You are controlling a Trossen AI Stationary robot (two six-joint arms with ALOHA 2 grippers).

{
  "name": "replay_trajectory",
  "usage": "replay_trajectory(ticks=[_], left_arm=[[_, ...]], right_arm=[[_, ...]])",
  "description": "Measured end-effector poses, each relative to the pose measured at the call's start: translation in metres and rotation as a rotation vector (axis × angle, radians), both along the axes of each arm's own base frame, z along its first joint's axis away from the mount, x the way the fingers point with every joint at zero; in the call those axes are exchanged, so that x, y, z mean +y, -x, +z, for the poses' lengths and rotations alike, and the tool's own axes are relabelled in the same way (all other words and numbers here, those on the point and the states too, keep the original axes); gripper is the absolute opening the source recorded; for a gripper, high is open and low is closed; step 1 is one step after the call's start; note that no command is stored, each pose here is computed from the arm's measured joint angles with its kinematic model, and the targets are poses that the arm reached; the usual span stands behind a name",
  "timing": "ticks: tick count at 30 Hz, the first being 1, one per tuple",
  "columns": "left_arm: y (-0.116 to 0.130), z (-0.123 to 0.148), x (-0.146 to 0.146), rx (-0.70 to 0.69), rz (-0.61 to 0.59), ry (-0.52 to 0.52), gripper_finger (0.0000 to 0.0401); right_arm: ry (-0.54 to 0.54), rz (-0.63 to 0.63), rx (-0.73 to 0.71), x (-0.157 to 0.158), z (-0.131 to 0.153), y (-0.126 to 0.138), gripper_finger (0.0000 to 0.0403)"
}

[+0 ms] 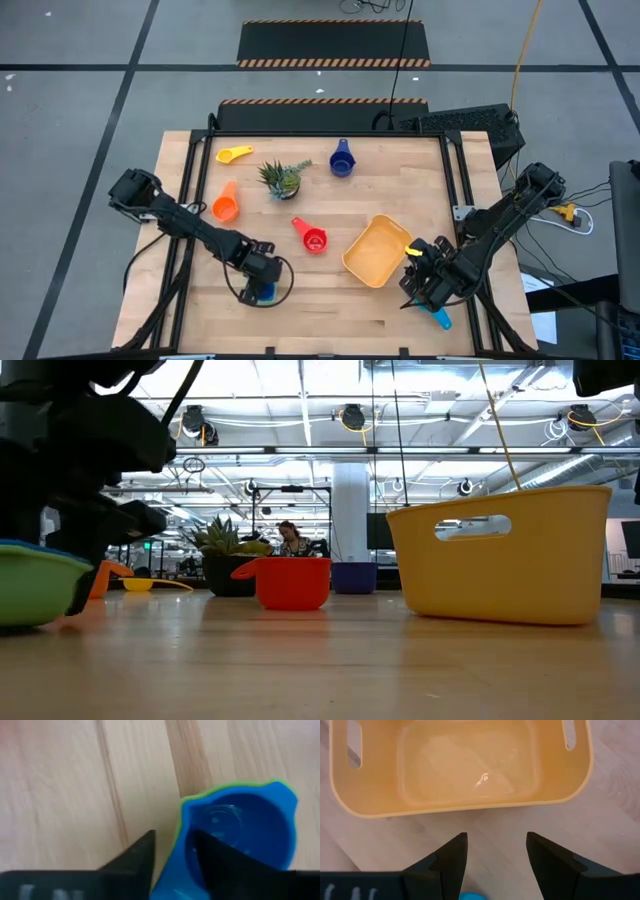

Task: Nest measuring cups in basket
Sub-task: Stack the measuring cups on the light blue measuring cup

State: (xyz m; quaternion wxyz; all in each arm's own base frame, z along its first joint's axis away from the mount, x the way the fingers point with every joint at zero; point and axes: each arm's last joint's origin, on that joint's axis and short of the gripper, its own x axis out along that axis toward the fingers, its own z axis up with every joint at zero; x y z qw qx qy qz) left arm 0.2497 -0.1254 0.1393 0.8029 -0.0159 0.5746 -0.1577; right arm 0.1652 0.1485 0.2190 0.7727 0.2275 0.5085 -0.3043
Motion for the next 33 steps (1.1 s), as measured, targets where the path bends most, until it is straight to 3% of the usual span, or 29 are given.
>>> replay_trajectory(ticks=[4, 11, 15, 18, 22, 27, 30, 33], left_arm=[[-0.002, 0.002, 0.004, -0.004, 0.038, 0.009, 0.0027], [-0.008, 0.009, 0.008, -0.075, 0.1, -0.06, 0.0024], [-0.023, 0.034, 0.005, -0.185, 0.092, -0.151, 0.0023], [-0.037, 0.058, 0.006, -0.294, 0.131, -0.289, 0.0023], [-0.057, 0.102, 0.007, -0.502, 0.248, -0.519, 0.0022], [-0.074, 0.154, 0.007, -0.729, 0.401, -0.735, 0.0022], [-0.084, 0.177, 0.008, -0.868, 0.474, -0.723, 0.0022], [-0.091, 0.193, 0.009, -1.008, 0.49, -0.648, 0.0022]], right_arm=[[0.003, 0.0, 0.004, 0.0, 0.0, 0.0, 0.0196], [0.016, 0.0, 0.015, -0.001, 0.0, 0.001, 0.0196], [0.03, 0.0, 0.002, -0.002, 0.0, 0.001, 0.0196], [0.052, -0.003, -0.05, -0.002, 0.001, -0.001, 0.0196], [0.107, -0.02, -0.233, 0.001, 0.004, -0.01, 0.0196], [0.351, 0.026, -0.521, 0.003, 0.02, -0.027, 0.0187], [0.62, 0.133, -0.656, 0.011, 0.037, -0.042, 0.0174], [0.855, 0.2, -0.667, 0.021, 0.056, -0.054, 0.0161]])
